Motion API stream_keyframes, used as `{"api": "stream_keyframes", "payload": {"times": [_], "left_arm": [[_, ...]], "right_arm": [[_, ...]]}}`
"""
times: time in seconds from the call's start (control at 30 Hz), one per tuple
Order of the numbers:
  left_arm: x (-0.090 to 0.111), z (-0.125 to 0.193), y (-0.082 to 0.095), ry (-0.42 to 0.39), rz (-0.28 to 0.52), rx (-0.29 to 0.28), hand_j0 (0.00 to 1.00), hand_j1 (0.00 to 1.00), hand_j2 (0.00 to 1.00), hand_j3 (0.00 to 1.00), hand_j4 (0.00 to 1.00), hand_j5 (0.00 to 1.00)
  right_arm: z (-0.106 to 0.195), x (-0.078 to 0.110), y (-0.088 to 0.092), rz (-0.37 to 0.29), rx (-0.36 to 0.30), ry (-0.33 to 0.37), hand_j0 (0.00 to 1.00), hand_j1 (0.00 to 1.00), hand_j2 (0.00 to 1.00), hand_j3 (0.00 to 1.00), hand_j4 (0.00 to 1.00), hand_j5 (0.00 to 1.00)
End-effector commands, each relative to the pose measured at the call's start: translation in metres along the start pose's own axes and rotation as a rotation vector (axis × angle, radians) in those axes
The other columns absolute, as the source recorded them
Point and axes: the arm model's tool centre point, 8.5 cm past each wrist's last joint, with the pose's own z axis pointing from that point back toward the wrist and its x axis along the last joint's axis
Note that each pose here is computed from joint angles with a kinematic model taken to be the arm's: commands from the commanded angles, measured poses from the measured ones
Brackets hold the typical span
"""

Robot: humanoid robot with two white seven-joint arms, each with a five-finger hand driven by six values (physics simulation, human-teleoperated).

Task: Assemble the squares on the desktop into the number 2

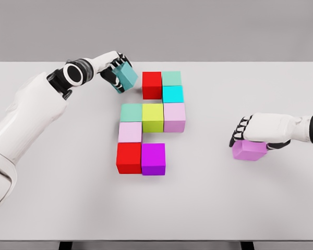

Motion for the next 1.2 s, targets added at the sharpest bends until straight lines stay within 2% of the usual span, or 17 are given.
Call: {"api": "stream_keyframes", "payload": {"times": [0.0, 0.1, 0.2, 0.4, 0.5, 0.6, 0.7, 0.77, 0.83, 0.93, 1.0, 1.1, 1.17], "left_arm": [[-0.003, 0.0, 0.002, 0.007, 0.005, 0.017, 0.68, 0.68, 0.68, 0.68, 0.68, 0.68], [-0.003, -0.001, 0.003, 0.027, 0.01, 0.047, 0.67, 0.67, 0.67, 0.67, 0.67, 0.67], [-0.004, -0.002, 0.005, 0.079, 0.024, 0.111, 0.67, 0.67, 0.67, 0.67, 0.67, 0.67], [-0.001, -0.002, 0.003, 0.072, 0.023, 0.116, 0.67, 0.67, 0.67, 0.67, 0.67, 0.67], [0.0, -0.002, 0.003, 0.062, 0.022, 0.114, 0.69, 0.69, 0.69, 0.69, 0.69, 0.69], [0.0, -0.002, 0.0, 0.061, 0.023, 0.108, 0.75, 0.75, 0.75, 0.75, 0.75, 0.75], [-0.001, -0.003, -0.003, 0.064, 0.011, 0.102, 0.81, 0.81, 0.81, 0.81, 0.81, 0.81], [-0.001, -0.003, -0.003, 0.065, 0.012, 0.1, 0.86, 0.86, 0.86, 0.86, 0.86, 0.86], [-0.001, -0.003, -0.005, 0.063, 0.012, 0.097, 0.87, 0.87, 0.87, 0.87, 0.87, 0.87], [-0.001, -0.004, -0.006, 0.062, 0.014, 0.094, 0.93, 0.93, 0.93, 0.93, 0.93, 0.93], [-0.001, -0.004, -0.006, 0.055, 0.013, 0.094, 0.95, 0.95, 0.95, 0.95, 0.95, 0.95], [-0.001, -0.004, -0.006, 0.055, 0.013, 0.094, 0.95, 0.95, 0.95, 0.95, 0.95, 0.95], [0.0, -0.004, -0.006, 0.052, 0.013, 0.094, 0.95, 0.95, 0.95, 0.95, 0.95, 0.95]], "right_arm": [[-0.007, 0.01, -0.008, 0.016, -0.024, -0.031, 0.77, 0.77, 0.77, 0.77, 0.77, 0.77], [-0.014, 0.022, -0.016, 0.037, -0.047, -0.067, 0.78, 0.78, 0.78, 0.78, 0.78, 0.78], [-0.019, 0.033, -0.025, 0.063, -0.069, -0.098, 0.79, 0.79, 0.79, 0.79, 0.79, 0.79], [-0.024, 0.036, -0.045, 0.077, -0.125, -0.123, 0.86, 0.86, 0.86, 0.86, 0.86, 0.86], [-0.031, 0.04, -0.051, 0.087, -0.129, -0.147, 0.9, 0.9, 0.9, 0.9, 0.9, 0.9], [-0.032, 0.041, -0.059, 0.096, -0.142, -0.158, 1.0, 1.0, 1.0, 1.0, 1.0, 1.0], [-0.031, 0.041, -0.062, 0.098, -0.147, -0.159, 1.0, 1.0, 1.0, 1.0, 1.0, 1.0], [-0.023, 0.033, -0.068, 0.108, -0.153, -0.132, 1.0, 1.0, 1.0, 1.0, 1.0, 1.0], [-0.011, 0.021, -0.065, 0.096, -0.138, -0.092, 1.0, 1.0, 1.0, 1.0, 1.0, 1.0], [0.039, -0.014, -0.056, 0.062, -0.098, 0.046, 1.0, 1.0, 1.0, 1.0, 1.0, 1.0], [0.071, -0.031, -0.041, 0.042, -0.029, 0.133, 1.0, 1.0, 1.0, 1.0, 1.0, 1.0], [0.096, -0.037, -0.03, 0.039, 0.033, 0.187, 1.0, 1.0, 1.0, 1.0, 1.0, 1.0], [0.102, -0.032, -0.028, 0.052, 0.061, 0.187, 1.0, 1.0, 1.0, 1.0, 1.0, 1.0]]}}
